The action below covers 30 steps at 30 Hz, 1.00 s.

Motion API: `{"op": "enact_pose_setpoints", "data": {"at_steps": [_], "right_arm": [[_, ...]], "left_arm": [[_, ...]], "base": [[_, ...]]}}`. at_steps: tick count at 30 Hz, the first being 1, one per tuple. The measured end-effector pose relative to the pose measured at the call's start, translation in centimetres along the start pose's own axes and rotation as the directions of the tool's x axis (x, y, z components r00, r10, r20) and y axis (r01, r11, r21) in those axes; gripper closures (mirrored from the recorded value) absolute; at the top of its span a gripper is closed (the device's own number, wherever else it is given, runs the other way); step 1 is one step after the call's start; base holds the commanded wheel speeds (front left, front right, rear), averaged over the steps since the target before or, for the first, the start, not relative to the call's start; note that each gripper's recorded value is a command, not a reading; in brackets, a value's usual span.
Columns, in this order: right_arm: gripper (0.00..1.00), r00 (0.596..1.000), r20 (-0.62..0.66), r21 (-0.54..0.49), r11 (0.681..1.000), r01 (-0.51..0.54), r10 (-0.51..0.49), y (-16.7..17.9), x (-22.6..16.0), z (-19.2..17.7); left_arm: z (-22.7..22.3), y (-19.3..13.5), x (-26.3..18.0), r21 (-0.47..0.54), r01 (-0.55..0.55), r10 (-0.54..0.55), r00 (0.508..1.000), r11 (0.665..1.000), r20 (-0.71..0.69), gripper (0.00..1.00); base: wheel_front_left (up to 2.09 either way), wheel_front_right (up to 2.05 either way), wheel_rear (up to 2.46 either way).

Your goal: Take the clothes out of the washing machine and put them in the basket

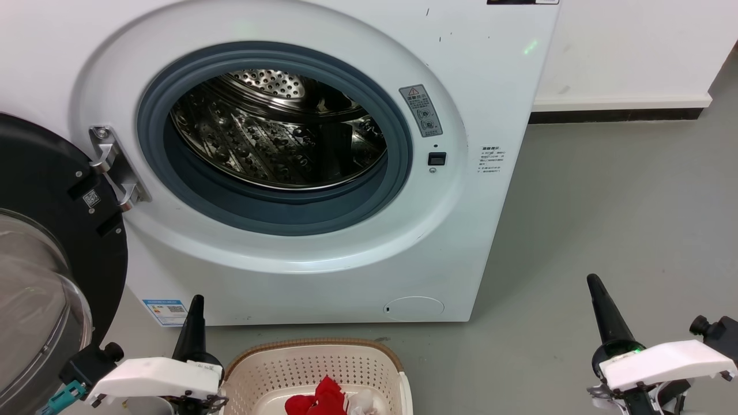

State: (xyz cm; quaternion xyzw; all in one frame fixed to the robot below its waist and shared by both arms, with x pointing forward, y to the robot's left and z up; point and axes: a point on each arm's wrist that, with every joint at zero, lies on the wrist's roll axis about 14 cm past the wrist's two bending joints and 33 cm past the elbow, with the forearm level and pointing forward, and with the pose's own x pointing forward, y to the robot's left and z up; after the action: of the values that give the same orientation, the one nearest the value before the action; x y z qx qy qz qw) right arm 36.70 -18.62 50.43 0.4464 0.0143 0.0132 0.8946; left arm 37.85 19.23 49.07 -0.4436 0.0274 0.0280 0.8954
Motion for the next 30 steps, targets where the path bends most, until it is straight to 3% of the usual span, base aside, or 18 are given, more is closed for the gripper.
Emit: {"op": "enact_pose_setpoints", "data": {"at_steps": [14,30], "right_arm": [[1.0,1.0,0.005,0.157,0.988,0.009,-0.01,-0.31,0.43,0.25],[1.0,1.0,0.014,0.323,0.946,0.012,-0.018,-0.6,0.92,0.6]], "left_arm": [[0.14,-0.11,0.25,-0.161,0.008,-0.009,1.0,0.987,-0.008,1.0],[0.46,-0.22,0.48,-0.327,0.018,-0.023,1.0,0.945,-0.009,1.0]], "base": [[0.0,0.0,0.0],[0.0,0.0,0.0]]}}
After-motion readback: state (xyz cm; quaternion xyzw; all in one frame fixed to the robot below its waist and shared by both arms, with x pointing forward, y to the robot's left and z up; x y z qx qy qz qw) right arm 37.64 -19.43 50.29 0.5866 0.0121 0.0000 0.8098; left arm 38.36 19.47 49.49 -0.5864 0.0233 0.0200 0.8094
